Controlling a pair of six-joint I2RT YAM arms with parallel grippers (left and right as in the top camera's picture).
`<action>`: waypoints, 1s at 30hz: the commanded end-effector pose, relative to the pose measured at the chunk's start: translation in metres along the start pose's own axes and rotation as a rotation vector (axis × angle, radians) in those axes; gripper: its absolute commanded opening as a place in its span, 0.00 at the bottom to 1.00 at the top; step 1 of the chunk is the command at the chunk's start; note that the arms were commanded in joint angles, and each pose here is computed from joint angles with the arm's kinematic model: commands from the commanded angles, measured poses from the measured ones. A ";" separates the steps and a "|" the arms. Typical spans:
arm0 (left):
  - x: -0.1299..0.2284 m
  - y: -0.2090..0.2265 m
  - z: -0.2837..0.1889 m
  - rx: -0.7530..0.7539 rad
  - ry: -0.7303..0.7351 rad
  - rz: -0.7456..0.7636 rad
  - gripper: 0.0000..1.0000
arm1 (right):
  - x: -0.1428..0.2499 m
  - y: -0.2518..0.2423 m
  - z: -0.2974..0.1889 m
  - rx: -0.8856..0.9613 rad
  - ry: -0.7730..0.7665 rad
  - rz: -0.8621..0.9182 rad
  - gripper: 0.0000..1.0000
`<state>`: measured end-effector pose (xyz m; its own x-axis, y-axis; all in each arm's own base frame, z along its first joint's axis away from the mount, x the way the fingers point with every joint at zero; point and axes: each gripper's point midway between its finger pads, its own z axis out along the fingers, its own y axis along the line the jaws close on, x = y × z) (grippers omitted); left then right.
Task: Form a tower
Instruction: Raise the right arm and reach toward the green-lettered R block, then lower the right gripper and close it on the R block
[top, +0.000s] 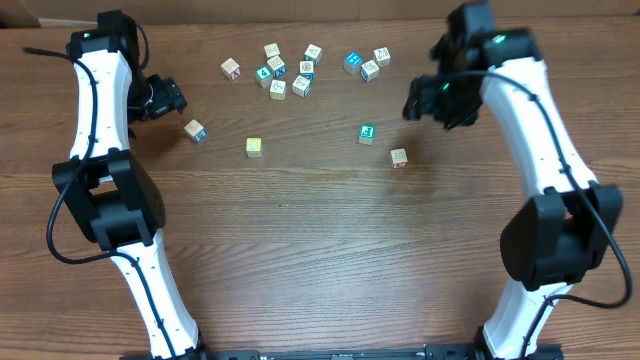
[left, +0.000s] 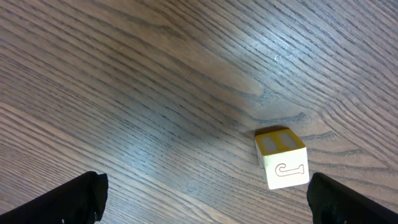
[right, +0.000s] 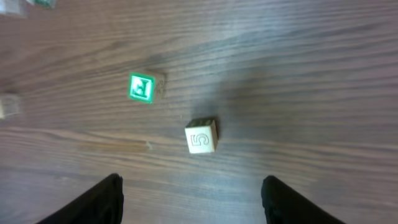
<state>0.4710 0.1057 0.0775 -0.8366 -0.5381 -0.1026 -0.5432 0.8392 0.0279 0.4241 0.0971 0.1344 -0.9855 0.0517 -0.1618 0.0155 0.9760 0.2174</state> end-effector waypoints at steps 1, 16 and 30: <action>-0.006 -0.003 -0.022 0.026 -0.050 -0.021 1.00 | 0.014 0.003 0.031 0.011 0.031 -0.019 0.72; -0.006 -0.003 -0.022 0.026 -0.050 -0.021 1.00 | 0.027 -0.008 0.090 0.166 -0.037 -0.077 0.82; -0.006 -0.004 -0.022 0.026 -0.050 -0.020 0.99 | 0.035 -0.011 0.090 0.176 -0.002 -0.069 0.65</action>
<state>0.4710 0.1057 0.0775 -0.8364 -0.5384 -0.1026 -0.5435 0.8390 0.0278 0.4047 0.1092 0.0391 -0.9857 -0.0220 -0.1670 -0.0296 0.9986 0.0433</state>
